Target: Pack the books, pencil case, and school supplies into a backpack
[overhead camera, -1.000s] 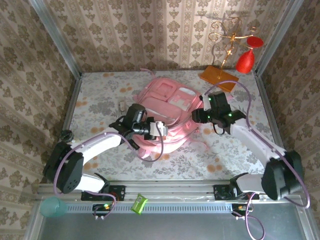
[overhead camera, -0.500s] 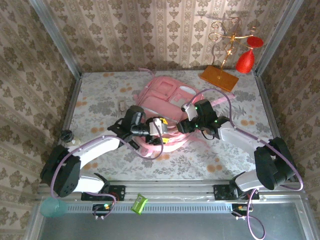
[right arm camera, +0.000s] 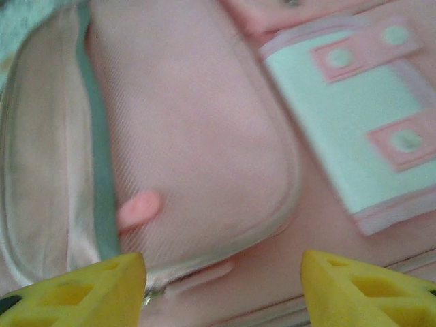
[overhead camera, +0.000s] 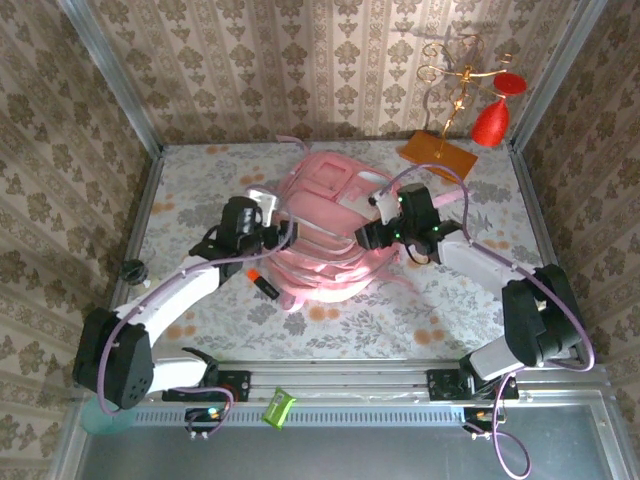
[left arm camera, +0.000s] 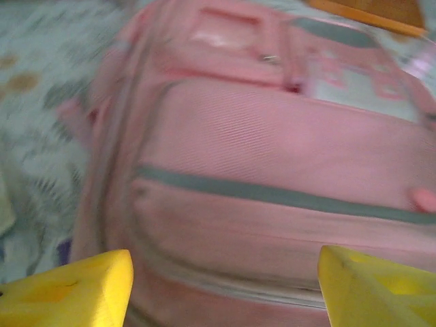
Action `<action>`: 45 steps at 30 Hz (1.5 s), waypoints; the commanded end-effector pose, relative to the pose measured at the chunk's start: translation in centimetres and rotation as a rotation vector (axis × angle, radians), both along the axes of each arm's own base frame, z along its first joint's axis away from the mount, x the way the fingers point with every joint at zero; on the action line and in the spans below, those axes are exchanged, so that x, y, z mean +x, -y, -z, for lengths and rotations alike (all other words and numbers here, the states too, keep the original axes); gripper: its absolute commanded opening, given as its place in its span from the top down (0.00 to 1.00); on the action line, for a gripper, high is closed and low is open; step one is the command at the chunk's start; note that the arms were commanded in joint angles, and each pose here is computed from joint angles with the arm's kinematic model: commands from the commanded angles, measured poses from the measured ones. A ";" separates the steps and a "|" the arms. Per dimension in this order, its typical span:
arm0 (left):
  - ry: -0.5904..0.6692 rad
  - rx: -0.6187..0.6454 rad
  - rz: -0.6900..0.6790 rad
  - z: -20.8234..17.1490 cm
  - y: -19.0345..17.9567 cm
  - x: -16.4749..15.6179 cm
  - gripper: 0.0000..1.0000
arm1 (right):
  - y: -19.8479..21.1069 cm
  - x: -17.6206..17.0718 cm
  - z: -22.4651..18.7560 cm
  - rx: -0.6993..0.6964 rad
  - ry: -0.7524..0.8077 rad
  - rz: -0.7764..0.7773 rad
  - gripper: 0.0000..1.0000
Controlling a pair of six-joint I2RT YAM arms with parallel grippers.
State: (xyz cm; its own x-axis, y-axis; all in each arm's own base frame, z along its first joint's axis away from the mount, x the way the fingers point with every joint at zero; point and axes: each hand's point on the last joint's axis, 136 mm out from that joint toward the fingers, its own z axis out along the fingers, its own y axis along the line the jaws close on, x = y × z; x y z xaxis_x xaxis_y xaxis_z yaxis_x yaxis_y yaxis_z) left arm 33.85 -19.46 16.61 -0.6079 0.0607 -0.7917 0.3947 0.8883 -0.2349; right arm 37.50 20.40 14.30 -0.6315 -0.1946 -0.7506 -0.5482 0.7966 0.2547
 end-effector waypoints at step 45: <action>-0.061 -0.084 -0.046 -1.9 9.9 1.2 0.32 | 1.6 1.2 -0.7 0.217 -0.212 0.331 0.47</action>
